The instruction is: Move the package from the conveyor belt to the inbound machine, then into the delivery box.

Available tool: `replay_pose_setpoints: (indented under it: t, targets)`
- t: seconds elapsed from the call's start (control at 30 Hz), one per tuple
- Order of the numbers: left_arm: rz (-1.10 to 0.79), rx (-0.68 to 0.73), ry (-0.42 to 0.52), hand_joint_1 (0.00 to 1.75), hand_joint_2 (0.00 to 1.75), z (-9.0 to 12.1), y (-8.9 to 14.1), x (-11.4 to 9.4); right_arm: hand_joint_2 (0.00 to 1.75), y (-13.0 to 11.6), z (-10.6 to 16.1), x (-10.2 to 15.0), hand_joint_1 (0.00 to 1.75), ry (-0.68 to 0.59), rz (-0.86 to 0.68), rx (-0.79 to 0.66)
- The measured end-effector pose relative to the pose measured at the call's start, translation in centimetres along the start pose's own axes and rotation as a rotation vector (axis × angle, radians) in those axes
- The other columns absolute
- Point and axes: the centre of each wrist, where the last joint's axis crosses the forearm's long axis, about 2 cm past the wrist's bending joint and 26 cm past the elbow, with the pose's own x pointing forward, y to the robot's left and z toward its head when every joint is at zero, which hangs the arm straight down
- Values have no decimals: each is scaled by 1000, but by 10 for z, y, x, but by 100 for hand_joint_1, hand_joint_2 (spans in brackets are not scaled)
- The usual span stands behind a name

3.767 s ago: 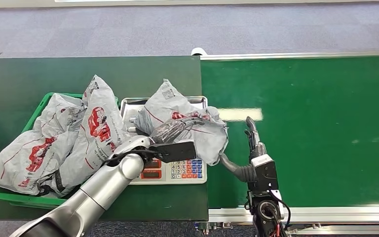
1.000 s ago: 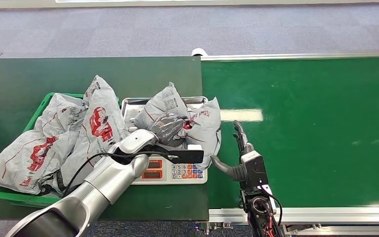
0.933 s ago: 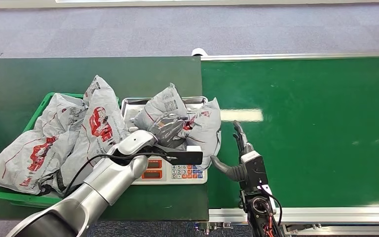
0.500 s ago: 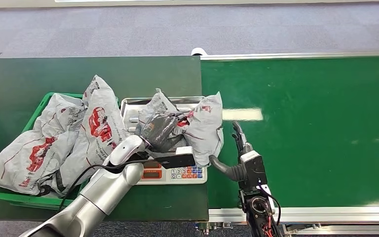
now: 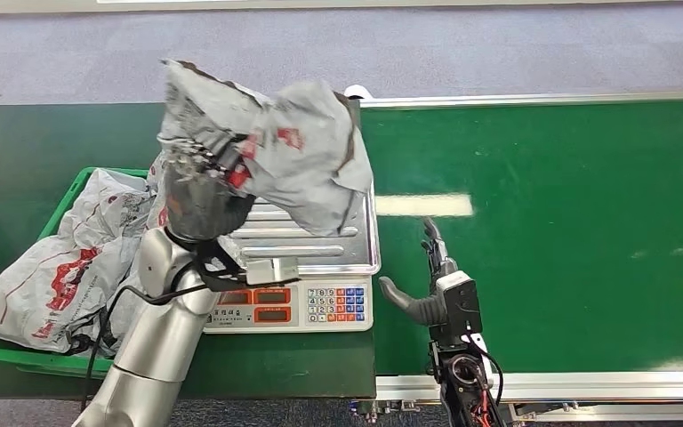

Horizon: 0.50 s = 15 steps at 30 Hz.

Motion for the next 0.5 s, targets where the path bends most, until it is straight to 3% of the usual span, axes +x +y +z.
replay_pose_setpoints:
  t: [0.3,0.5]
  targets:
    - [-152,195,72,175,175,-12,51,-20,175,2,0,-1,0,4,2,5]
    - [-388,249,139,175,175,2,103,-59,175,0,2,-3,0,16,10,0]
